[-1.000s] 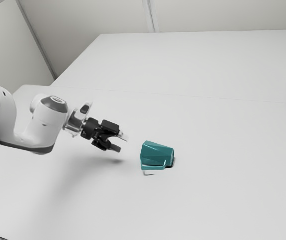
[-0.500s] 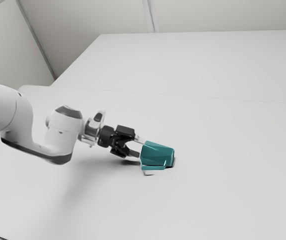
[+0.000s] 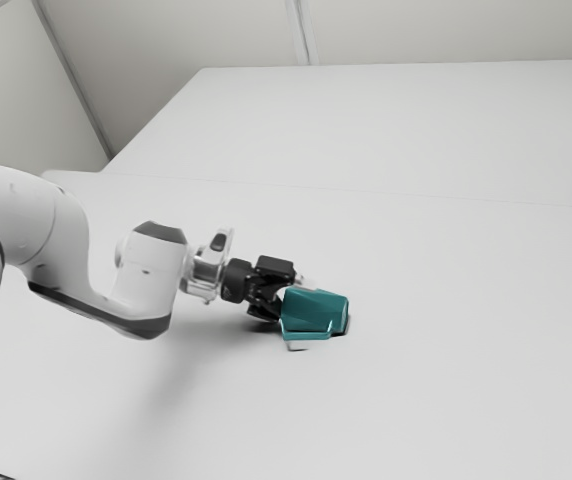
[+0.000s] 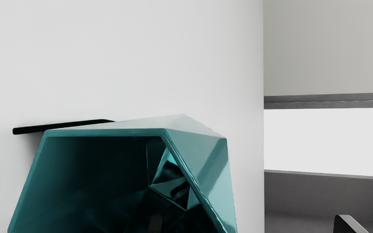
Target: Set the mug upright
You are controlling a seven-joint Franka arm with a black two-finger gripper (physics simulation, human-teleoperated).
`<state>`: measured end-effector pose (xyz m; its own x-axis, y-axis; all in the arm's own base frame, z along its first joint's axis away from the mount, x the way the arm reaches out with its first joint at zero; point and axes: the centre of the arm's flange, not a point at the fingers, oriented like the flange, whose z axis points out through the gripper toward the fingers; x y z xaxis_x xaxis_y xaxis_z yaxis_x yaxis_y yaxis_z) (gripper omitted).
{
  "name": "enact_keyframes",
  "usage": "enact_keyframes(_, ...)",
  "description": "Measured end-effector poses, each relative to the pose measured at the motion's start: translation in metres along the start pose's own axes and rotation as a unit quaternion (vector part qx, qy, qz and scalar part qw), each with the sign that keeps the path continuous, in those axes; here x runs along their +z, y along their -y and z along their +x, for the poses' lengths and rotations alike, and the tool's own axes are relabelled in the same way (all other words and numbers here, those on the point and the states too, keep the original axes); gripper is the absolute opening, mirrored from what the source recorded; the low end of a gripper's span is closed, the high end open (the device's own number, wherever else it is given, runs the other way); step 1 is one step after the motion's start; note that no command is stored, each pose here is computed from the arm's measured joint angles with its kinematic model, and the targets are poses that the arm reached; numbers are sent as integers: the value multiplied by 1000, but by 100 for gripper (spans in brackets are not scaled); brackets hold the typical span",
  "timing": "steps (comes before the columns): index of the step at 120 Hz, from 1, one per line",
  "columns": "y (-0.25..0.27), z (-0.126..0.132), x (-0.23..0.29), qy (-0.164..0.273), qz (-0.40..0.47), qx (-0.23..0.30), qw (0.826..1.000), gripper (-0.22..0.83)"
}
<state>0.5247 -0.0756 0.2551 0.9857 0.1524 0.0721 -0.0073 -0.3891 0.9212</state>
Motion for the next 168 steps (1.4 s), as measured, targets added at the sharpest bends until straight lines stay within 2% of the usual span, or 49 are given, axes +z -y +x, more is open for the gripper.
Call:
enact_keyframes(27, 0, 1, 0, -5, -1, -3, 1000, 18)
enact_keyframes(46, -3, 2, 0, -6, -2, -3, 1000, 1)
enact_keyframes(60, -7, 3, 3, -5, -2, -1, 1000, -8)
enact_keyframes(83, -20, 9, 5, -8, -1, 10, 1000, -14)
enact_keyframes(128, -49, 18, 4, -16, 11, 35, 999, -15)
enact_keyframes(144, -78, 27, -7, -12, 33, 75, 997, -15)
enact_keyframes(156, -103, 45, -42, 27, 111, 143, 983, -15)
enact_keyframes(168, -125, 65, -68, 96, 226, 216, 945, -15)
